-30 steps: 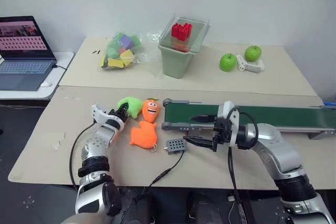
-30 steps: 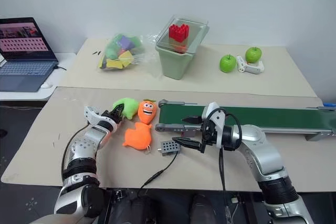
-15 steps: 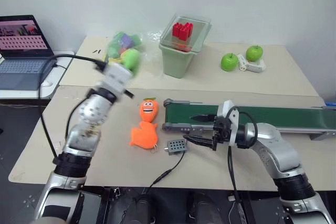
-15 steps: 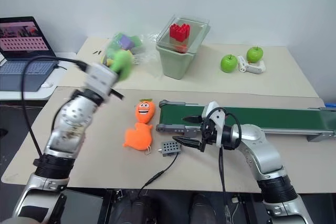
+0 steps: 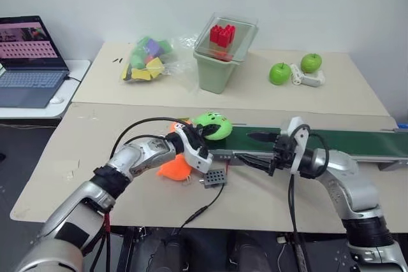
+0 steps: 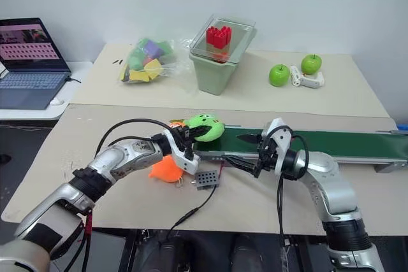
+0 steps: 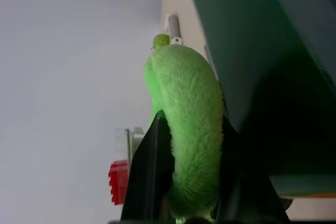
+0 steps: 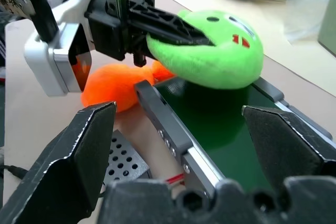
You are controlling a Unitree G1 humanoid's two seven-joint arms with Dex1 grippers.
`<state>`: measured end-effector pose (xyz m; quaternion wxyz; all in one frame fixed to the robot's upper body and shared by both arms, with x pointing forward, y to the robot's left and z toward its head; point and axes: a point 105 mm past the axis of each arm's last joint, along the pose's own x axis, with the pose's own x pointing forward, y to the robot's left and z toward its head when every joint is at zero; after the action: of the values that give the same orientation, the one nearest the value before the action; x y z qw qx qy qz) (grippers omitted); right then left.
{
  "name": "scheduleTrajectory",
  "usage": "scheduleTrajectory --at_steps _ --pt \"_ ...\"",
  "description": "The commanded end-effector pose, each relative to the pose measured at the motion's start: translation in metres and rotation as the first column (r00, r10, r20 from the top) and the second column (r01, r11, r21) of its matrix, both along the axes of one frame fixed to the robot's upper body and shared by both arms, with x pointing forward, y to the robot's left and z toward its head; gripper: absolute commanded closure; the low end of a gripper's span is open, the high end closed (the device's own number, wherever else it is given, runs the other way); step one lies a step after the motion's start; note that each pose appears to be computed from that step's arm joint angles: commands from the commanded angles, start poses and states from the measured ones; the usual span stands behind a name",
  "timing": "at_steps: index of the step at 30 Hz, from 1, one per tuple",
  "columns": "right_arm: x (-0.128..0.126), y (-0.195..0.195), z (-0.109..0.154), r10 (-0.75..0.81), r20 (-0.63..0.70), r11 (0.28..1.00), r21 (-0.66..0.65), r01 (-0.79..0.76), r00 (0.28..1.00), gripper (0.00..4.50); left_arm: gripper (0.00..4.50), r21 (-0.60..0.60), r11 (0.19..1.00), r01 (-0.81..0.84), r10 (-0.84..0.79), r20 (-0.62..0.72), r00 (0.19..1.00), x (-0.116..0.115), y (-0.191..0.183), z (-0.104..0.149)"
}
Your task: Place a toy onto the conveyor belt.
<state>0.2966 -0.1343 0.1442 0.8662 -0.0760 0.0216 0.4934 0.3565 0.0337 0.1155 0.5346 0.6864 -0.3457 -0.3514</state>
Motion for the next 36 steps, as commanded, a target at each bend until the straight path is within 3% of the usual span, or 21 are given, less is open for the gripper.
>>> scheduleTrajectory --at_steps 1,4,5,6,15,27,36 --pt "-0.006 -0.003 0.018 -0.018 0.072 1.0 0.016 0.017 0.997 0.0 3.9 0.013 0.998 0.066 -0.066 0.001 0.998 -0.002 -0.01 -0.005" --pt "-0.008 -0.003 0.017 -0.028 0.07 0.999 0.016 0.027 0.997 0.0 3.9 0.006 0.998 0.068 -0.068 -0.011 0.998 -0.001 -0.012 -0.008" --pt "-0.008 -0.004 0.017 -0.03 0.07 0.999 0.016 0.029 0.997 0.0 3.34 0.001 0.998 0.063 -0.063 -0.024 0.998 0.0 -0.012 -0.009" --pt "-0.008 -0.004 0.017 -0.032 0.07 0.999 0.016 0.031 0.997 0.0 3.16 -0.004 0.998 0.06 -0.06 -0.032 0.998 0.001 -0.012 -0.009" --pt "-0.008 -0.006 0.017 -0.034 0.067 0.999 0.011 0.033 0.997 0.0 0.14 -0.002 0.999 0.04 -0.04 -0.056 0.998 0.004 -0.01 -0.013" --pt "-0.005 -0.004 0.018 -0.017 0.068 1.0 0.009 0.016 0.998 0.0 0.06 -0.015 1.0 0.01 -0.011 -0.106 0.994 0.002 0.003 -0.01" --pt "-0.002 0.0 0.016 0.002 0.064 1.0 0.011 -0.003 0.998 0.0 0.06 0.04 0.999 -0.035 0.041 -0.136 0.99 -0.003 0.038 -0.008"
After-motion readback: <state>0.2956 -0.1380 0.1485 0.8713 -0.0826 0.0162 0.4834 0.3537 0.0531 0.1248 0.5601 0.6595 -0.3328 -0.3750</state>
